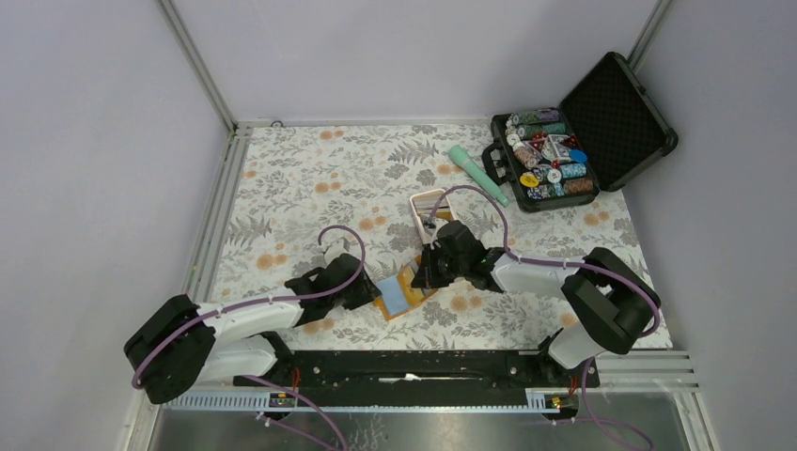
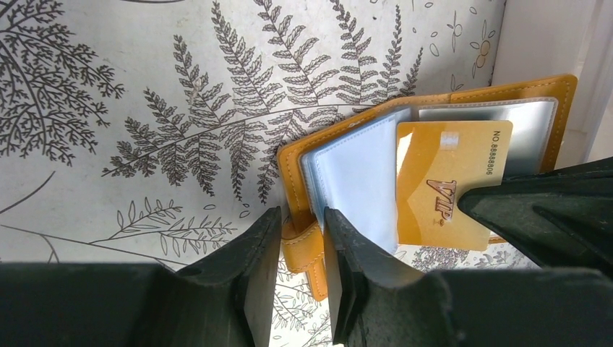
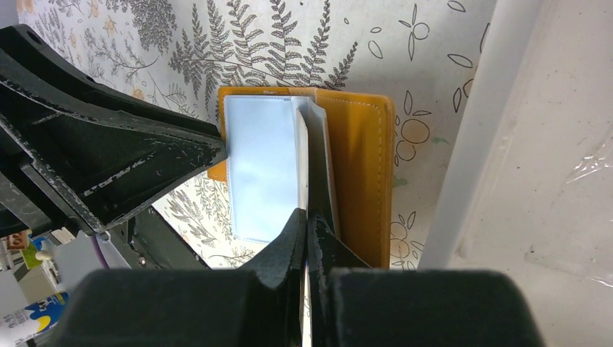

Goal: Put the credit cards into the card holder
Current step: Insert the credit card into the card holder.

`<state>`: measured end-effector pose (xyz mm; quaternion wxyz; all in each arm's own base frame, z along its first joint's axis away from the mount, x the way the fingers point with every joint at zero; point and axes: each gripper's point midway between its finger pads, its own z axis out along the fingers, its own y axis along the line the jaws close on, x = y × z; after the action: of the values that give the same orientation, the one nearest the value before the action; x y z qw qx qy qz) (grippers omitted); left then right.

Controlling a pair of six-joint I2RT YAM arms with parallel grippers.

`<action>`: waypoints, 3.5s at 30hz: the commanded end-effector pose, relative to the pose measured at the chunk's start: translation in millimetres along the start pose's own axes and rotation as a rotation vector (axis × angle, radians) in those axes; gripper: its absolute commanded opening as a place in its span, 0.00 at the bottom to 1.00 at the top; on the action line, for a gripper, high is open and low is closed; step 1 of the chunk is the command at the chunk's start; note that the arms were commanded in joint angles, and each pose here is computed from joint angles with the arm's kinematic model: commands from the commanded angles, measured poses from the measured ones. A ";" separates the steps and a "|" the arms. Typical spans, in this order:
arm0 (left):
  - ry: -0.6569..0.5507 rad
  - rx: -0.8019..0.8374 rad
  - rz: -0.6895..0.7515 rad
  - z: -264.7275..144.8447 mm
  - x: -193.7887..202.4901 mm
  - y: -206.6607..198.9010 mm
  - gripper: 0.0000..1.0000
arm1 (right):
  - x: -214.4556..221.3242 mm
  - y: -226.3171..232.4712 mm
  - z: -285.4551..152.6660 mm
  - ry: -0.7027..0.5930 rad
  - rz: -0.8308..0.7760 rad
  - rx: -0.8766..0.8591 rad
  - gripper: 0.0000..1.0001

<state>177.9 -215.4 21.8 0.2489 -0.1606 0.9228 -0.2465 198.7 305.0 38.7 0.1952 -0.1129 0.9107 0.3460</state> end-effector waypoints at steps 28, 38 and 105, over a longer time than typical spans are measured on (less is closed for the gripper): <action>0.014 -0.063 0.022 12.1 10.6 23.5 0.10 | 13.0 -36.5 -4.0 0.000 0.129 0.173 0.00; 0.009 -0.053 0.026 12.1 9.0 20.4 0.09 | 19.5 -34.0 -4.5 0.013 0.169 0.159 0.00; -0.031 -0.065 0.082 7.8 -0.1 24.2 0.04 | 50.2 -16.3 8.1 0.150 0.091 0.115 0.00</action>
<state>185.1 -215.3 15.6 0.2715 -0.1491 0.9181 -0.2473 189.6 311.4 33.9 0.1822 -0.0736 0.9237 0.3288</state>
